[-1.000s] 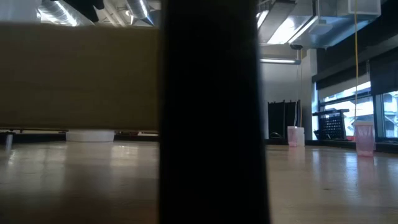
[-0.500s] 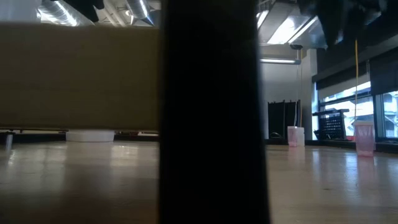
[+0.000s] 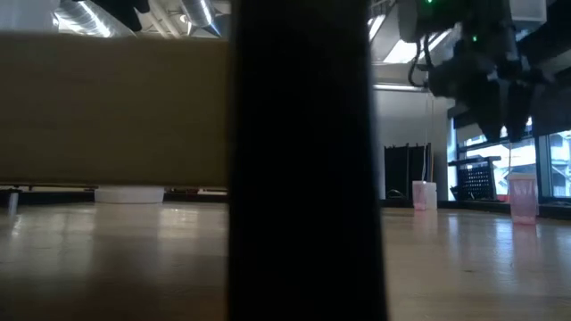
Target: Pick and place medicine bottles onto shelf by color
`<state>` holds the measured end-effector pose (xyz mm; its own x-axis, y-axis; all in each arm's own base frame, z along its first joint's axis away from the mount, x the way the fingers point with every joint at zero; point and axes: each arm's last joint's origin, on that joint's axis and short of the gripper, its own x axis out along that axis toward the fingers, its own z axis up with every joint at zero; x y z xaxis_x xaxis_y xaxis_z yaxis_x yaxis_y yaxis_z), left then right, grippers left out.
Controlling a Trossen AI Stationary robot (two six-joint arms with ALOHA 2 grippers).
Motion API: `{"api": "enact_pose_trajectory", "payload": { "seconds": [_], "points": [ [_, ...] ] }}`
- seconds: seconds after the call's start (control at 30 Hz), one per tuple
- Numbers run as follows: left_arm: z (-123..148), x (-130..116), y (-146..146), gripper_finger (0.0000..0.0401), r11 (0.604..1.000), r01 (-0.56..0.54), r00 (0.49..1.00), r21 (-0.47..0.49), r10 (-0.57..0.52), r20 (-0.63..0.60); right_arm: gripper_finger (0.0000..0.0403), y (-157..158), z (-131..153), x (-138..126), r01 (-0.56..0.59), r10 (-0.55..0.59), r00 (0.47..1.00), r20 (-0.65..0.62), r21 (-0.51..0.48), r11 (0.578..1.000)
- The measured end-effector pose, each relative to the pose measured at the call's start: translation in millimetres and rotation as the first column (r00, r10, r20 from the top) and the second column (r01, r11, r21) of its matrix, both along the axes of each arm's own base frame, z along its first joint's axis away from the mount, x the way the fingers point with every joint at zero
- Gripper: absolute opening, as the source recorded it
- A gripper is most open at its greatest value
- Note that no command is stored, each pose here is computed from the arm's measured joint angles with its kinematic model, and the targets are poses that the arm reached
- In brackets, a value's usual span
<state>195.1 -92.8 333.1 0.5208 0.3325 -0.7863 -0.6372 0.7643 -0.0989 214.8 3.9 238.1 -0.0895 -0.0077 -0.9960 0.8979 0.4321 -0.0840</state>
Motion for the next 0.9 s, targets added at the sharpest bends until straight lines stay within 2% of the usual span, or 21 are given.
{"api": "enact_pose_trajectory", "payload": {
  "seconds": [0.13, 0.33, 0.9],
  "points": [
    [0.0, 0.0, 0.0, 0.0190, 1.000, -0.001, 1.000, -0.001, 0.001, 0.001, 0.0239, -1.0, -17.1, -5.5, 0.024, -0.022, 0.999, -0.032, 0.060, 0.998],
    [0.0, 0.2, 0.2, 0.0190, 1.000, -0.002, 1.000, -0.001, 0.002, 0.001, 0.0239, -1.0, -31.4, -6.3, 0.023, -0.022, 1.000, -0.008, 0.063, 0.998],
    [0.0, 1.7, 3.6, 0.0190, 1.000, -0.013, 1.000, 0.004, 0.013, -0.002, 0.0239, -1.3, -31.8, -6.7, 0.019, -0.018, 1.000, -0.011, 0.050, 0.999]
  ]
}}
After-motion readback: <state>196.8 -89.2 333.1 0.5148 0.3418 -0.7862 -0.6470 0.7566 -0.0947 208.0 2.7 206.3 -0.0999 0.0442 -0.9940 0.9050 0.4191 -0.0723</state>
